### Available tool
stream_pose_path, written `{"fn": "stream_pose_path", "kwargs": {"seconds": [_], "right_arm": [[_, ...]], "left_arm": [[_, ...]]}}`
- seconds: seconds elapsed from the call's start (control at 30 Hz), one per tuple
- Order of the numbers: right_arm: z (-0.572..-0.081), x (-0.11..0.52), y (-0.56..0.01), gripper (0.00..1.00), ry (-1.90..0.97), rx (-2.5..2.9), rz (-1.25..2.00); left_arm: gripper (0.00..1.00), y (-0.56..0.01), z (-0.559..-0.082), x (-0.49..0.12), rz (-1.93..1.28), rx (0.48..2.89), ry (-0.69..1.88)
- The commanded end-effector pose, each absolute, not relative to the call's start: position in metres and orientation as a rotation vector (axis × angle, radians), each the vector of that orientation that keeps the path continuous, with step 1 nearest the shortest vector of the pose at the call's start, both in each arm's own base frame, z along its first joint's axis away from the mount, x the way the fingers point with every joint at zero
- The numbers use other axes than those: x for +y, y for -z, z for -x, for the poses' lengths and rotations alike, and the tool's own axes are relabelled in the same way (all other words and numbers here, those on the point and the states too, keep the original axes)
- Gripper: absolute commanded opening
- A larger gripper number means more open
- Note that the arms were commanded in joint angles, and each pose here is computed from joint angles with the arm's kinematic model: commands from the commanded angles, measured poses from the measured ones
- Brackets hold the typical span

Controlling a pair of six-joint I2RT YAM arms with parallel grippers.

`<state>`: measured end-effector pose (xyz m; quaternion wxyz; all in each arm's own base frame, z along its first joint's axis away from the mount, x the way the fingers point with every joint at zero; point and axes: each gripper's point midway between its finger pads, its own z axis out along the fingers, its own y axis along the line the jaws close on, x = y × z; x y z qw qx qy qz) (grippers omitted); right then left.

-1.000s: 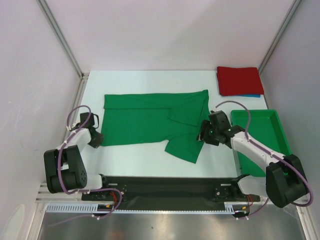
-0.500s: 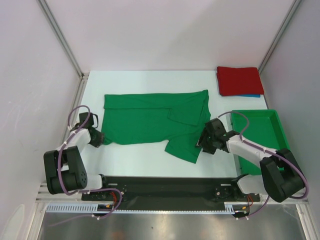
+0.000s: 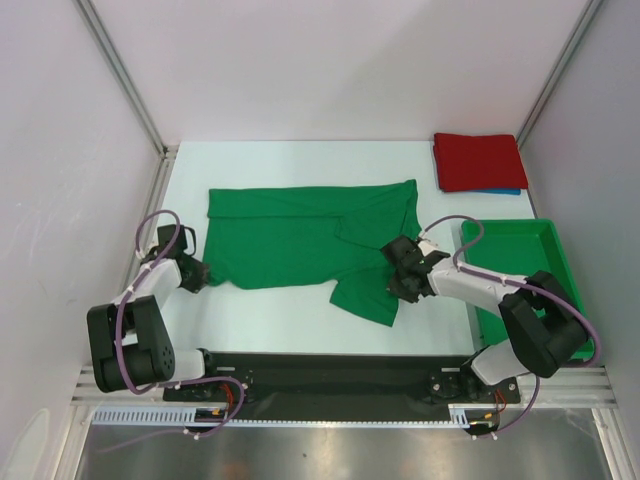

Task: Fold and stack the t-shirts
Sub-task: Fold the tshirt

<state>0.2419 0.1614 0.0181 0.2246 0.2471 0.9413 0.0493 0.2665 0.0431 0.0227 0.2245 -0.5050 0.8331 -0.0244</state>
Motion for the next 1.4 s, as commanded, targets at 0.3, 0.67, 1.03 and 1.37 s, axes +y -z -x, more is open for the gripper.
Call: {"fn": "stream_pose_path", "kwargs": {"seconds": [0.3, 0.67, 1.03, 1.37], "right_arm": [[-0.236, 0.139, -0.030, 0.00, -0.016, 2.530, -0.663], [-0.265, 0.149, -0.064, 0.00, -0.367, 2.447, -0.413], [-0.324, 0.143, -0.112, 0.00, -0.572, 2.342, -0.264], [-0.376, 0.149, -0.134, 0.00, -0.658, 2.321, -0.235]], "left_arm": [[0.00, -0.033, -0.270, 0.053, 1.376, 2.263, 0.053], [0.00, -0.061, -0.279, 0.064, 1.309, 2.202, 0.017], [0.00, -0.109, -0.313, 0.060, 1.085, 2.088, 0.148], [0.00, -0.121, -0.349, 0.062, 1.075, 2.077, 0.199]]}}
